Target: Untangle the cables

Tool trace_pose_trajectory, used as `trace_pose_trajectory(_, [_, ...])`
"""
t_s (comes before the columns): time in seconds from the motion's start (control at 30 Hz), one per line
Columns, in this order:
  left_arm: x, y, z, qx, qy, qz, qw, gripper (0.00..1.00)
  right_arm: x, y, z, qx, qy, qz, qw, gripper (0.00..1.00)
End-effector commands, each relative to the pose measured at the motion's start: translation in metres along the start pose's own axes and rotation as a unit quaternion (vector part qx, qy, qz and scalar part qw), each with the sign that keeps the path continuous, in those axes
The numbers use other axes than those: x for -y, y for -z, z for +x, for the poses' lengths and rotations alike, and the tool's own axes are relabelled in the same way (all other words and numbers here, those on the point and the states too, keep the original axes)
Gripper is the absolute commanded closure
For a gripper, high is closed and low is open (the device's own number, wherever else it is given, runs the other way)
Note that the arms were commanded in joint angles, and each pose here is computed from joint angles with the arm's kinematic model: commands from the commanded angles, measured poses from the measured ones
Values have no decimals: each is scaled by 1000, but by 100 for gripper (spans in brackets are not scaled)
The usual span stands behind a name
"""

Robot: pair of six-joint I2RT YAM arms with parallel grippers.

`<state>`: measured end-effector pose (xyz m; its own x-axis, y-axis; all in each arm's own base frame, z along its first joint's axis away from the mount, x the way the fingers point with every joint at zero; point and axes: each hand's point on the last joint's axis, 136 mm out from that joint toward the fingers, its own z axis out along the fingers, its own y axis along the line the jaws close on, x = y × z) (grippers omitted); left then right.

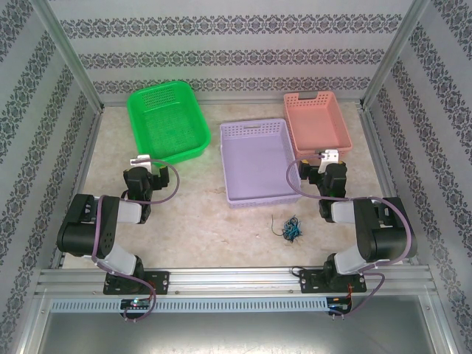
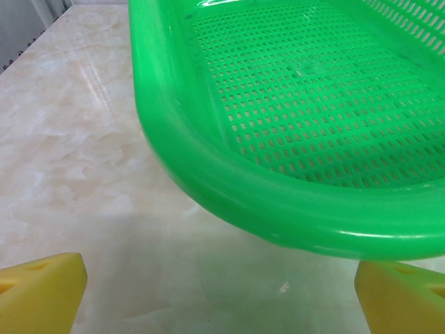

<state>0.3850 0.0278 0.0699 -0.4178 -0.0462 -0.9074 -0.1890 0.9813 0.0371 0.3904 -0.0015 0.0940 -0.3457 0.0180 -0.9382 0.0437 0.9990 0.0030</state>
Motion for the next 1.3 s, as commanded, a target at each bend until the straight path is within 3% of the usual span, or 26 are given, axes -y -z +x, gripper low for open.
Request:
trace_pose_trajectory(0.0, [0, -1, -17, 28, 0, -3, 1000, 1, 0, -2, -14, 20, -3, -2, 1000, 2])
trace_pose_trajectory(0.1, [-3, 8, -25, 53, 2, -9, 999, 0, 4, 6, -26, 43, -8, 14, 999, 2])
trace_pose_trajectory(0.2, [-25, 52, -64, 86, 27, -83, 993, 0, 18, 33, -56, 55, 2, 92, 994, 2])
trace_pose_trajectory(0.33, [-28, 98, -118, 136, 69, -73, 986, 0, 19, 81, -154, 162, 5, 144, 976, 2])
trace_pose_trajectory(0.4, [-20, 119, -146, 149, 63, -56, 985, 0, 22, 111, -215, 188, -75, 148, 968, 2])
trace_pose_trajectory(0.47, [-27, 138, -165, 148, 105, -73, 981, 0, 19, 128, -233, 132, -199, 97, 966, 2])
trace_pose_trajectory(0.53, [-37, 148, -165, 93, 200, -94, 971, 1, 23, 135, -217, 73, -309, 93, 943, 2])
trace_pose_trajectory(0.6, [-32, 160, -147, -21, 261, -93, 961, 1, 1, 130, -209, 27, -328, 14, 944, 4])
trace_pose_trajectory(0.7, [1, 157, -145, -85, 275, -20, 957, 0, -18, 144, -173, -93, -313, 34, 945, 25])
trace_pose_trajectory(0.77, [27, 156, -142, -119, 297, 36, 947, 0, -39, 155, -142, -172, -292, 22, 941, 40])
trace_pose_trajectory(0.8, [43, 157, -137, -139, 303, 65, 941, 3, -48, 163, -119, -221, -286, 23, 932, 43])
trace_pose_trajectory(0.97, [142, 181, -99, -257, 231, 206, 915, 29, -88, 198, -6, -421, -309, 5, 853, 50])
trace_pose_trajectory(1.13, [202, 216, -48, -314, 122, 260, 905, 37, -91, 209, 60, -490, -306, 18, 816, 52])
trace_pose_trajectory(1.27, [226, 231, -25, -335, 98, 283, 893, 39, -100, 207, 96, -528, -294, 11, 797, 50])
